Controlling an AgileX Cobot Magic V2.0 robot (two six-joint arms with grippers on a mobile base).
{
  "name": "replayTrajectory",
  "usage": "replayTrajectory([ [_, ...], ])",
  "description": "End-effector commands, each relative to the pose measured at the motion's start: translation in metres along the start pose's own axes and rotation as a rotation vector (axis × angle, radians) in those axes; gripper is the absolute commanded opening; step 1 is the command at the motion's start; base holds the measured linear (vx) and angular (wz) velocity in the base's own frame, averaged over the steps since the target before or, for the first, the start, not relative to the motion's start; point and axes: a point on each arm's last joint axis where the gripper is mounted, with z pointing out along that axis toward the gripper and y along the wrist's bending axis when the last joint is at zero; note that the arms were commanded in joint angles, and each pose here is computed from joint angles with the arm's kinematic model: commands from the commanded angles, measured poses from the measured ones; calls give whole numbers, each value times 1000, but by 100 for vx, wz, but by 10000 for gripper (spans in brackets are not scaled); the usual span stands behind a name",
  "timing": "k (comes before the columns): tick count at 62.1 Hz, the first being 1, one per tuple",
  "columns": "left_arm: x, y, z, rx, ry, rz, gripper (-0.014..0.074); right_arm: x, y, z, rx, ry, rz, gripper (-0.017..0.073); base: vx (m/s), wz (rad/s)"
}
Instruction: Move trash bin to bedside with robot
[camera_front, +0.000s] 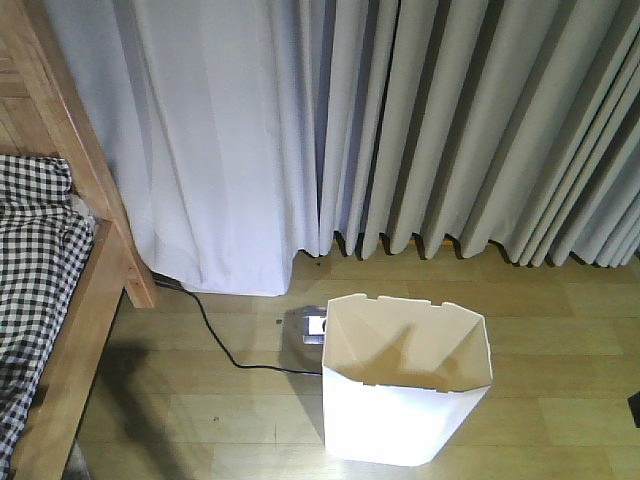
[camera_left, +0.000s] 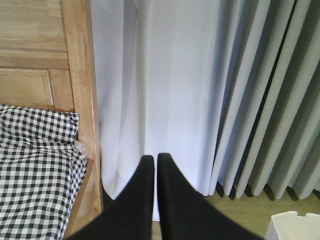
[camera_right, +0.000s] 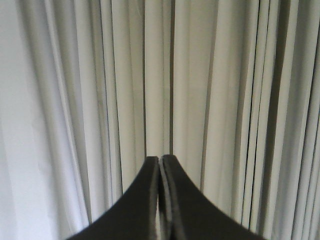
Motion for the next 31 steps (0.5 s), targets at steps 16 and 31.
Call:
replayTrajectory([
  [16, -3, 0, 0, 4, -72, -10, -6, -6, 0, -1, -1, -86, -20, -9, 0, 0],
  [31, -3, 0, 0, 4, -72, -10, -6, -6, 0, -1, -1, -86, -20, -9, 0, 0],
])
